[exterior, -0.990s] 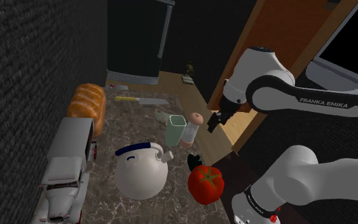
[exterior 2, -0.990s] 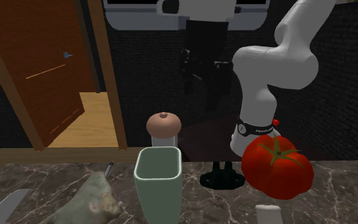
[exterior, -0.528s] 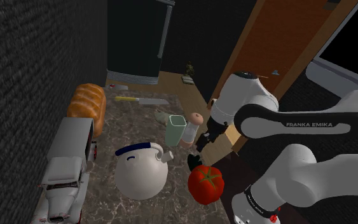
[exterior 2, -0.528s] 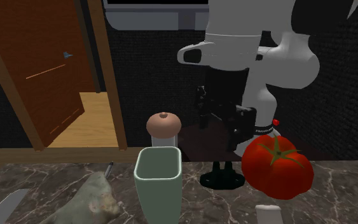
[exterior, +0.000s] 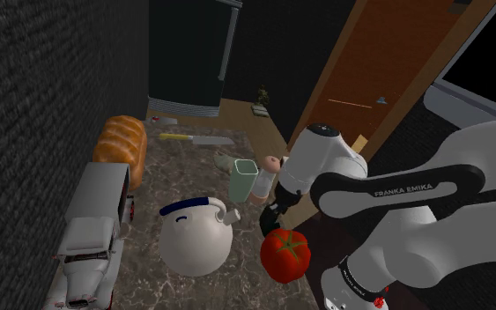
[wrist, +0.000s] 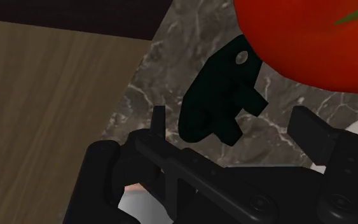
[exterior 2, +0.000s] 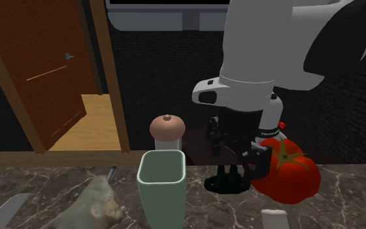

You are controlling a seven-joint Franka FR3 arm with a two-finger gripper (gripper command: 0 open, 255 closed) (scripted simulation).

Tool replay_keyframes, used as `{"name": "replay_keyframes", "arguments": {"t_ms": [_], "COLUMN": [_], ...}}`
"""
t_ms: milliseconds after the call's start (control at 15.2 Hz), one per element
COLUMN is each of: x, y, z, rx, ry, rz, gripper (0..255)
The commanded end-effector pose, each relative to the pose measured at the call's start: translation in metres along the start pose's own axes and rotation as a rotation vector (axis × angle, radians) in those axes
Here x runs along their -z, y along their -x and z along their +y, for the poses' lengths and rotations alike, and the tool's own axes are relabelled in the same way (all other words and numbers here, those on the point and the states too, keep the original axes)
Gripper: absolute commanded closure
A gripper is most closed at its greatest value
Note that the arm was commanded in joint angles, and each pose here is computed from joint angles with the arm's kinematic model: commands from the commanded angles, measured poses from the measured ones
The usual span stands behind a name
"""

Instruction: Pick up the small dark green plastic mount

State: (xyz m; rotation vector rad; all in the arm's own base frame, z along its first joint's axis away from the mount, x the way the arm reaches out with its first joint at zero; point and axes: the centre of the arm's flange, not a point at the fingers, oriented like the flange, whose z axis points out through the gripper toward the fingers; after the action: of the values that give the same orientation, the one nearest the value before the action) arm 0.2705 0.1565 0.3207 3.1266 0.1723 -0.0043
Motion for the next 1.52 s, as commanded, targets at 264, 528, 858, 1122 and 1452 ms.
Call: {"name": "replay_keyframes", "arguments": {"t_ms": [264,528,858,1122,1452], "x": [-0.019,-0.02,-0.02,0.001,0.028], "y": [0.0,0.0,-0.001,0.0,0.0], "z": [-0.001,-0.001,-0.001,-0.001,0.0], "rx": [0.0,0.0,0.0,0.0,0.0], "ry": [0.0,0.0,0.0,0.0,0.0], "rz": [0.001,0.001,0.001,0.001,0.001], "gripper": [255,255,255,255,255]}}
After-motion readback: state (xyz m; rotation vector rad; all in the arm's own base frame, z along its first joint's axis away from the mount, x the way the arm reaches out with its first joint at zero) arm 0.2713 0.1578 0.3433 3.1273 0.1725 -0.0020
